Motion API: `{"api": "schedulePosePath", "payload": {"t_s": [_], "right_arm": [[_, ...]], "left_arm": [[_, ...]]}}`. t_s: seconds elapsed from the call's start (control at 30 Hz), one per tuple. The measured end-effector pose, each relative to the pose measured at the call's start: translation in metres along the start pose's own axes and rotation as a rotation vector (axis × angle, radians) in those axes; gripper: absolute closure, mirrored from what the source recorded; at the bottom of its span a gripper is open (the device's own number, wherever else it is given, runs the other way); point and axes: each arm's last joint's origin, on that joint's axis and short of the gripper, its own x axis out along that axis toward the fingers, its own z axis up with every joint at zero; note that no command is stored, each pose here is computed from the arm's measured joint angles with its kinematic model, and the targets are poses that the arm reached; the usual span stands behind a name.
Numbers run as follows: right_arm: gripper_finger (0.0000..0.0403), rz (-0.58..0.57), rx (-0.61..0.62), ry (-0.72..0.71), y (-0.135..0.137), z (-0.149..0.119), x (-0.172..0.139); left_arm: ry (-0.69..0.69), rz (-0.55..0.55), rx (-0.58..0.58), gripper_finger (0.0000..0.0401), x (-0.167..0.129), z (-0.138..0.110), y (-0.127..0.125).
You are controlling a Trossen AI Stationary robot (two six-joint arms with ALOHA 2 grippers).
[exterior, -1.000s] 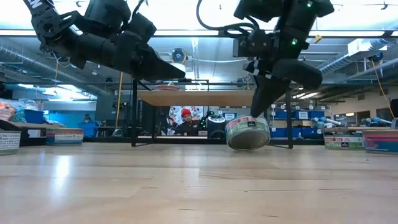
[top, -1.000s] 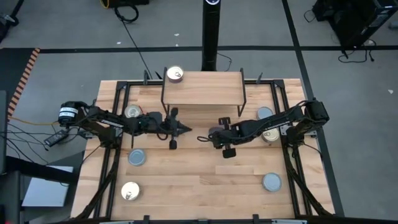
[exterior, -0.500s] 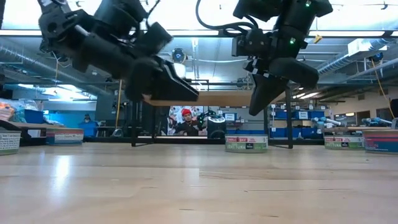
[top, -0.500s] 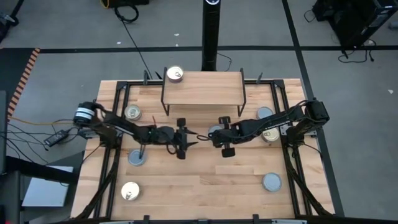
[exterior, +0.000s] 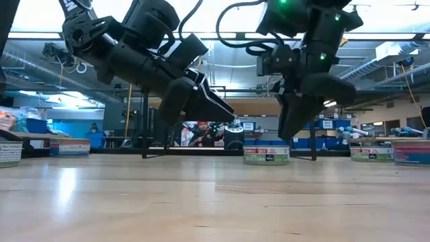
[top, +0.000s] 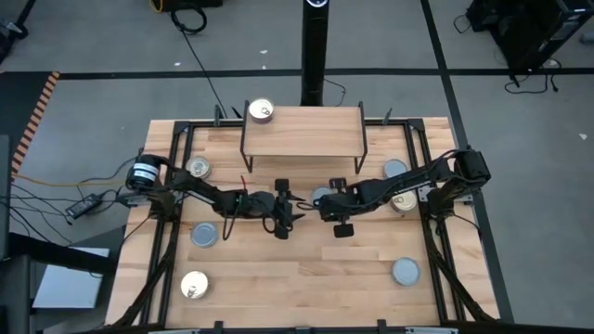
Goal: Stack canned seafood by type on shelf
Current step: Put the center green tuna can on the shelf
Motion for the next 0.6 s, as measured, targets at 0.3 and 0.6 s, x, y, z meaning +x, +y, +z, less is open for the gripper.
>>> {"api": "schedulePosePath", "payload": {"t_s": [0.3, 0.6], "right_arm": [[0.0331, -0.011, -0.038, 0.009, -0.003, -0.009, 0.009], [0.0329, -0.021, -0.044, -0.015, -0.007, -0.010, 0.013]], "left_arm": [[0.001, -0.001, -0.002, 0.0177, 0.000, 0.000, 0.000], [0.002, -0.003, -0.002, 0.0177, 0.000, 0.000, 0.000]]}}
